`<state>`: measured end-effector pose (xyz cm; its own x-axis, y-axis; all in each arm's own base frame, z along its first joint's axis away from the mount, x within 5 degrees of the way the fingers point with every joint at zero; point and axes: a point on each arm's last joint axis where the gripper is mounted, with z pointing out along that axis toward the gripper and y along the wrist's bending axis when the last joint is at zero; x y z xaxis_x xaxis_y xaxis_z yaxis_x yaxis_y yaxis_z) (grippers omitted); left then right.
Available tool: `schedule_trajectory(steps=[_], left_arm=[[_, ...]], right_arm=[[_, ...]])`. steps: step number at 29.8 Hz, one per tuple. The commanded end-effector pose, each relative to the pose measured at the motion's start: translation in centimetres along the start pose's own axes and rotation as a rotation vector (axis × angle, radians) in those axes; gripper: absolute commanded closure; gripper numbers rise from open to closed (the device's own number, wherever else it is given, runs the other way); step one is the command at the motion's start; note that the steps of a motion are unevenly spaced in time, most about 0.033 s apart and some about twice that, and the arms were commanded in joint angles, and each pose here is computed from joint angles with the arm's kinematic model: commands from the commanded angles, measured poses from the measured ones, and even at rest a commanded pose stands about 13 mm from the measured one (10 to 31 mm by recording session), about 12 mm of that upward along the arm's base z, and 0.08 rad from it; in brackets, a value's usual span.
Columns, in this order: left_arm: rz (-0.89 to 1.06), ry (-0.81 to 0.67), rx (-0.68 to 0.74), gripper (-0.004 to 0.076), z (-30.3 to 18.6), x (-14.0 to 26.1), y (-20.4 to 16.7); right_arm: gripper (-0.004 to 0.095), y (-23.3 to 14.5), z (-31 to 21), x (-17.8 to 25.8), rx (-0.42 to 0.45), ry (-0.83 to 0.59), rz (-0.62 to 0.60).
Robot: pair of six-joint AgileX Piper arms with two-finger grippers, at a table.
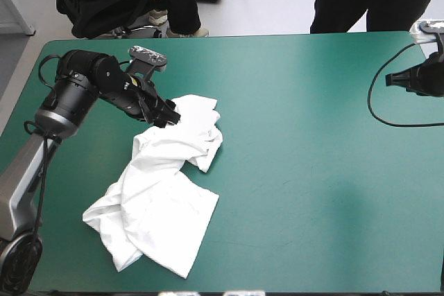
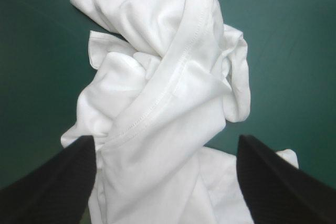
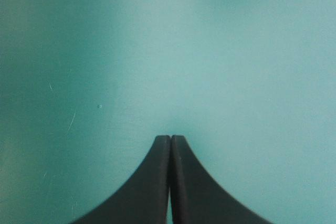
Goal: Fold the cloth
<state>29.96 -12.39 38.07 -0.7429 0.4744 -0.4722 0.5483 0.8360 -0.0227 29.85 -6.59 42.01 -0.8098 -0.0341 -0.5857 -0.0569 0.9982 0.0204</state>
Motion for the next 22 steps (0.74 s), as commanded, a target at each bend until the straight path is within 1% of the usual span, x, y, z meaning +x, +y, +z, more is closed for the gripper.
schedule_trajectory(steps=[1, 5, 11, 16, 19, 22], left_arm=[[-0.001, -0.035, 0.015, 0.0155, -0.4, -0.7, -0.2], [-0.01, 0.043, 0.023, 0.0195, 2.9, -1.1, 0.4], [-0.028, 0.18, 0.047, 0.0202, 8.7, -1.1, 1.1], [-0.038, 0.256, 0.049, 0.0211, 13.0, -0.4, 1.7], [-0.056, 0.284, 0.071, 0.0244, 14.8, 0.1, 1.6], [-0.064, 0.305, 0.085, 0.0321, 15.9, 0.3, 1.6]], right_arm=[[0.0926, 0.3, -2.2, -0.4, 0.005, -0.082, -0.017], [0.0926, 0.3, -2.2, -0.4, 0.003, -0.083, -0.017], [0.0925, 0.5, -2.2, -0.5, -0.022, -0.092, -0.026], [0.0925, 0.9, -2.2, -0.7, -0.058, -0.107, -0.027], [0.0925, 1.1, -2.2, -0.8, -0.079, -0.121, -0.033], [0.0925, 1.1, -2.2, -0.8, -0.086, -0.125, -0.033]])
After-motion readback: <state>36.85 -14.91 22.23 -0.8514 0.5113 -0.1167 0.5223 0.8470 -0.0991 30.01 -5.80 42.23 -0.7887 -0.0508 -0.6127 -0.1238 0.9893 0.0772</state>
